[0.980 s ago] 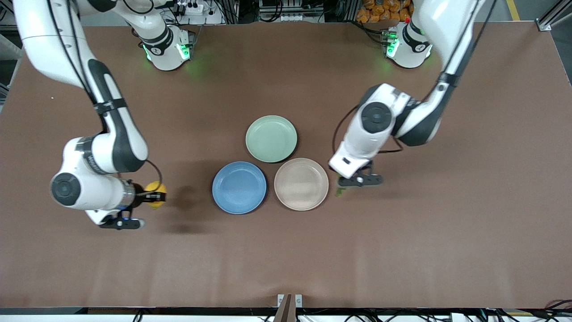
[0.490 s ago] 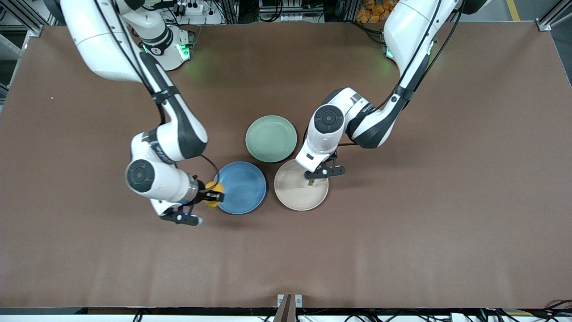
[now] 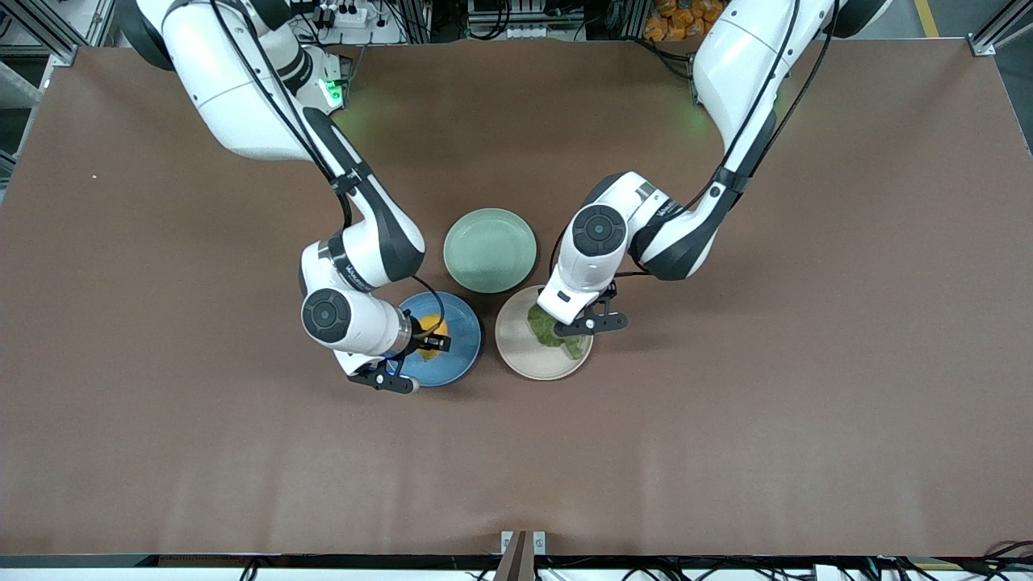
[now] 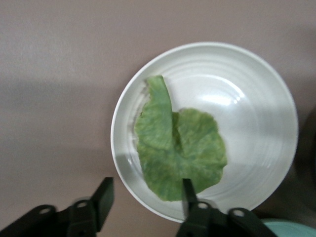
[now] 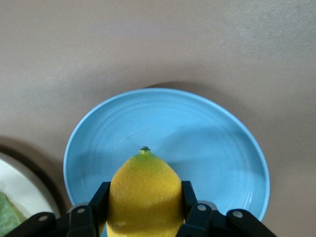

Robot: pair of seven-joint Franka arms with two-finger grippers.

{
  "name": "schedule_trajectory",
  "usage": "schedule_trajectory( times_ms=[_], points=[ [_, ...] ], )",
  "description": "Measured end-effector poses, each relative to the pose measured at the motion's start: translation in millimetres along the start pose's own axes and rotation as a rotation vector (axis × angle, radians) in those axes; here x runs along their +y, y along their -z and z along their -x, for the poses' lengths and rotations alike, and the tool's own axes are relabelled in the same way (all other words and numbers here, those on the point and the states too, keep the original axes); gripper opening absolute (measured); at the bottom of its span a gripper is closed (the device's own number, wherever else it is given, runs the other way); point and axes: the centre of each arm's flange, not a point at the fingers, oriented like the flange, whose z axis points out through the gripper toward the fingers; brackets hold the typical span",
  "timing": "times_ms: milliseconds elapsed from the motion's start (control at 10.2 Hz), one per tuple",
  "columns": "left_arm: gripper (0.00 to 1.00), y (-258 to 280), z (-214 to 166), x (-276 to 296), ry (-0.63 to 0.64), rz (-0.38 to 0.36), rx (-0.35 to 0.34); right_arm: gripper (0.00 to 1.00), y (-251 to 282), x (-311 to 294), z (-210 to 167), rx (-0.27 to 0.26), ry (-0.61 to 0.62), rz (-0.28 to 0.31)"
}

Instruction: Place lemon and lettuce in plates

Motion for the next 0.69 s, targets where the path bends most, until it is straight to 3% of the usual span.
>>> schedule_trajectory(
  times_ms=[196,490,686],
  points=[
    [0.99,35,-15,4,0.011,0.039,0.048,0.63,0,4,-3,-0.002,-0.011,-0.003],
    [1.0,132,-39,-30,0.063,0.037,0.107,0.97,2,4,-4,0.001,-0.01,-0.005],
    [1.0,200,-43,-65,0.013,-0.001,0.133,1.0,27,8,-17,0.035,-0.023,-0.023]
  ],
)
